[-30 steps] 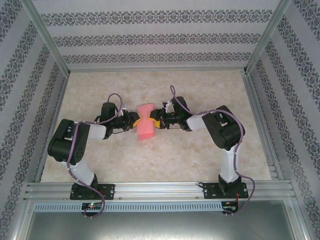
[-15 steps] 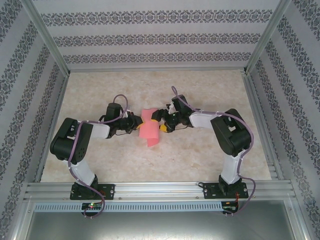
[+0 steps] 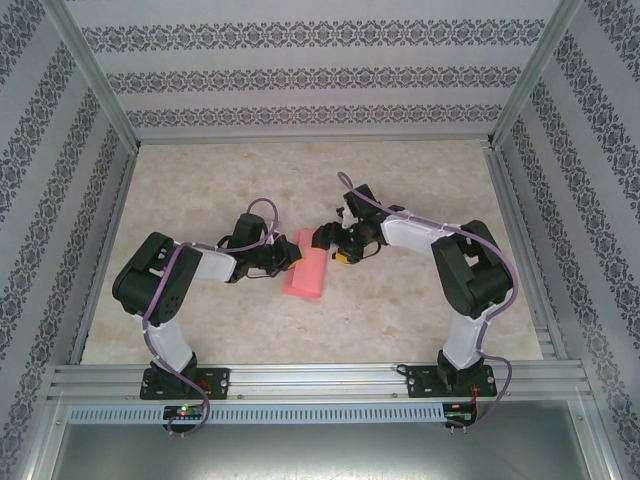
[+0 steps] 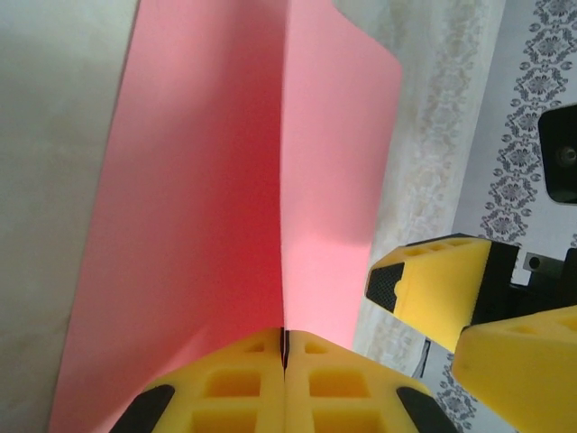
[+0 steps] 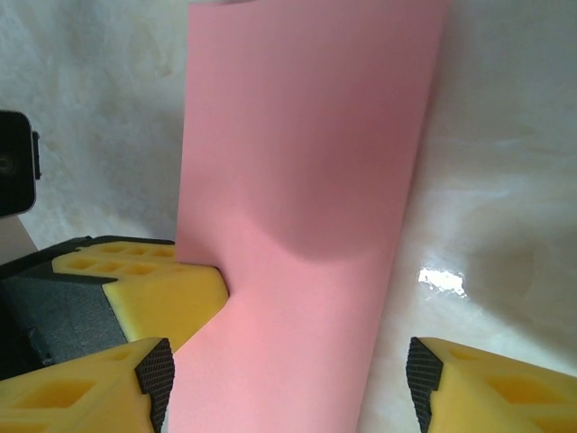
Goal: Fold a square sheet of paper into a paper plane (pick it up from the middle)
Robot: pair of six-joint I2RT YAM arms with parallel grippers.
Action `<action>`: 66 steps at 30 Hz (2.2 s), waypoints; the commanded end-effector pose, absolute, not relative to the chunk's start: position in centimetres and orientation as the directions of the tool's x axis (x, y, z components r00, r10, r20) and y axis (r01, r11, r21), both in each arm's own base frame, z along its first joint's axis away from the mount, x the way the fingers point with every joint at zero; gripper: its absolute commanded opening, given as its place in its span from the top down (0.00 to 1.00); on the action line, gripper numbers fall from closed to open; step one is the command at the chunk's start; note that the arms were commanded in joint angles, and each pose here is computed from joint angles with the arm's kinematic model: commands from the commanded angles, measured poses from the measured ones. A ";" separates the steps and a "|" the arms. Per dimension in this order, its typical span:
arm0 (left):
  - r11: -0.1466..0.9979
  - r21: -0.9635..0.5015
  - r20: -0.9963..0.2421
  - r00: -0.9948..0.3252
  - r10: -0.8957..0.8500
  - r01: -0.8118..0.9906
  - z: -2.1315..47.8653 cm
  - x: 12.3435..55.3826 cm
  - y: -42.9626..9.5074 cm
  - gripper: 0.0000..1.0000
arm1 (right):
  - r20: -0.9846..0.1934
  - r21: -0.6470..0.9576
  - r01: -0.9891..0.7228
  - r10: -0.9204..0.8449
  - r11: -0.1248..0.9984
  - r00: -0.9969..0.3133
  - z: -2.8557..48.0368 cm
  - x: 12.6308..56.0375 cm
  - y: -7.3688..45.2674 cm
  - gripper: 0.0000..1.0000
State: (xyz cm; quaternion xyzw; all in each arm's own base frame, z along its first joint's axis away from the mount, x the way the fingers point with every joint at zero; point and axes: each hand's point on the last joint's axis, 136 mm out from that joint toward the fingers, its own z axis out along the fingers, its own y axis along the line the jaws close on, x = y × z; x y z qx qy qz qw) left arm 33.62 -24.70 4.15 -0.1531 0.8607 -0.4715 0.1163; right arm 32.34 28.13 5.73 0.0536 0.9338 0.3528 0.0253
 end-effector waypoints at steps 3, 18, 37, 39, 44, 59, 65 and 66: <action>0.550 -0.820 -0.095 -0.911 -0.401 -0.157 4.1 34.1 -24.0 0.93 | 0.012 0.626 0.064 0.072 0.777 -0.997 4.5 31.8 28.3 0.34; 0.630 -0.761 -0.147 -0.905 -0.398 -0.154 4.2 34.3 -22.9 0.93 | 0.046 0.599 0.103 0.095 0.794 -0.994 3.1 31.7 29.1 0.48; 0.690 -0.691 -0.171 -0.879 -0.445 -0.215 6.3 35.0 -19.2 0.54 | 0.071 0.437 0.125 0.104 0.891 -0.992 -1.2 30.8 26.8 0.57; 0.695 -0.681 -0.180 -0.866 -0.467 -0.233 6.5 35.1 -18.1 0.50 | 0.071 0.419 0.118 0.097 0.900 -0.993 -1.5 30.6 26.5 0.58; 0.717 -0.648 -0.220 -0.838 -0.499 -0.256 6.8 35.2 -15.9 0.34 | 0.061 0.358 0.123 0.108 0.926 -0.992 -2.4 30.1 25.3 0.58; 0.749 -0.625 -0.254 -0.850 -0.461 -0.220 7.0 35.1 -15.4 0.08 | 0.089 0.209 0.200 0.185 0.957 -0.979 -4.2 29.5 23.2 0.58; 0.760 -0.627 -0.271 -0.866 -0.420 -0.172 7.3 35.4 -15.9 0.02 | 0.103 0.189 0.230 0.214 0.955 -0.971 -5.1 29.3 22.8 0.59; 0.762 -0.627 -0.276 -0.869 -0.412 -0.162 7.4 35.4 -16.0 0.01 | 0.105 0.190 0.232 0.215 0.954 -0.971 -5.1 29.3 22.8 0.59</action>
